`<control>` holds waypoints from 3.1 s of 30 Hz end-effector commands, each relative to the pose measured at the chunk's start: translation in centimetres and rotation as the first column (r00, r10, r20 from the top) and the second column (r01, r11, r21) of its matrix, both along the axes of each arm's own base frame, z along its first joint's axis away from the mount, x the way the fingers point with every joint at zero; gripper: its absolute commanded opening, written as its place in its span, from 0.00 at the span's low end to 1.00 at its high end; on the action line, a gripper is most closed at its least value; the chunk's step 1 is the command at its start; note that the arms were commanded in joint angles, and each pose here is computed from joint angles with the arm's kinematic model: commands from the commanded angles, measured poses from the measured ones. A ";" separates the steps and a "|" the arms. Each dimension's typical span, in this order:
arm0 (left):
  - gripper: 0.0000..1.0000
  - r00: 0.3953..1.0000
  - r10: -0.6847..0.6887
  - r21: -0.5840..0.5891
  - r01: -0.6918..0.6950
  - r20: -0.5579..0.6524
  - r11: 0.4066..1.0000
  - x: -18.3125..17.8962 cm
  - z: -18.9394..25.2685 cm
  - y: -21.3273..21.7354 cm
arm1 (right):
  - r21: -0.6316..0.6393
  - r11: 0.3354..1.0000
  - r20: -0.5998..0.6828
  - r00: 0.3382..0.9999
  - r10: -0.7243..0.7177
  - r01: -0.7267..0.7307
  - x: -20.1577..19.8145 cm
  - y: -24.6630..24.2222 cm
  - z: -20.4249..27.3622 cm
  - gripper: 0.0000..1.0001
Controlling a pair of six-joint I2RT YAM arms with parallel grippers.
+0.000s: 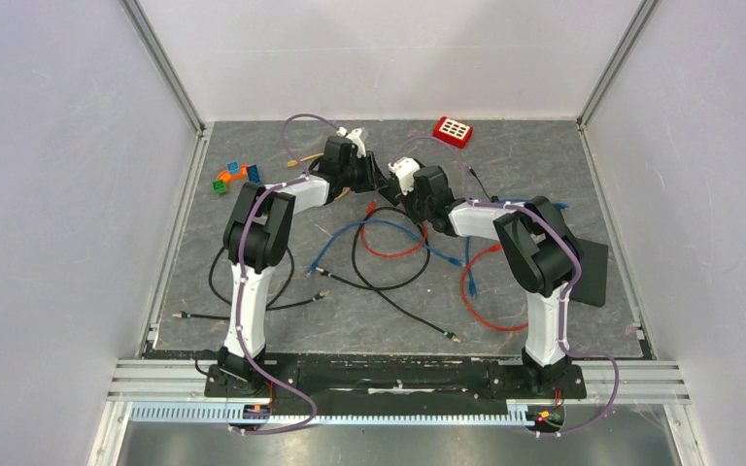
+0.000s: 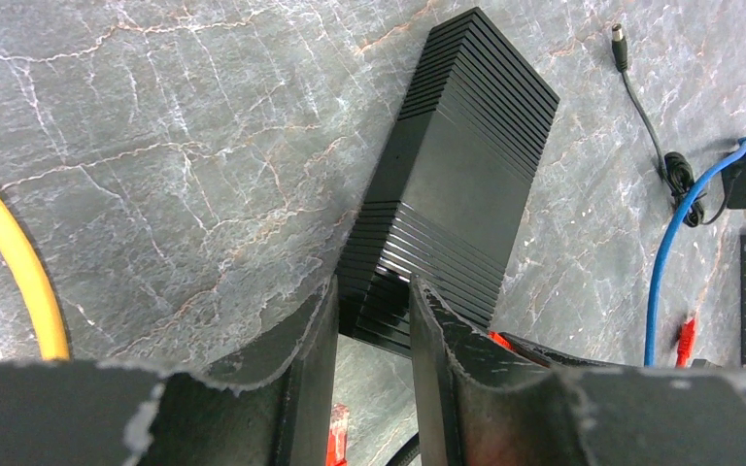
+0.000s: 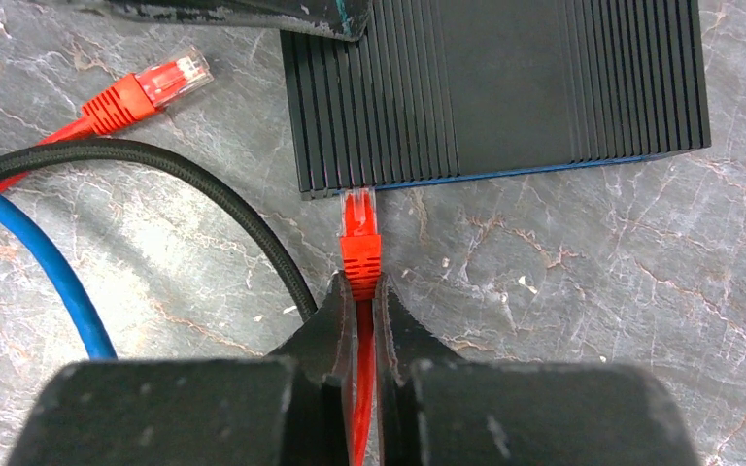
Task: Insert the plug into the switch port
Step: Insert the connector into the switch port.
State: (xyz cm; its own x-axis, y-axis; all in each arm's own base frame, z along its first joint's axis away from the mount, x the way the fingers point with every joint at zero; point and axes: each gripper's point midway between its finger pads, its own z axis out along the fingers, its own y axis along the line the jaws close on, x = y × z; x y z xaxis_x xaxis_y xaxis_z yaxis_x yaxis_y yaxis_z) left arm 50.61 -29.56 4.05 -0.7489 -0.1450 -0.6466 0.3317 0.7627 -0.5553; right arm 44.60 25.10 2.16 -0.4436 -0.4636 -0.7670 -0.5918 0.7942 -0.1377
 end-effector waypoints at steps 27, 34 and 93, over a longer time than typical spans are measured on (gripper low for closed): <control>0.35 0.920 -0.338 -0.183 0.304 -0.199 0.935 -9.7 -2.0 -6.5 | 0.075 0.933 0.402 0.867 0.295 -0.352 3.7 5.3 7.3 0.00; 0.34 0.867 -0.436 -0.237 0.383 -0.240 0.893 -12.6 -2.7 -8.6 | 0.084 0.924 0.460 0.837 0.296 -0.372 4.0 6.2 8.2 0.00; 0.46 0.981 -0.013 0.505 0.110 -0.192 0.856 -4.6 -1.9 14.0 | 0.225 0.970 0.396 0.918 -0.001 -0.096 -2.3 -4.7 17.5 0.46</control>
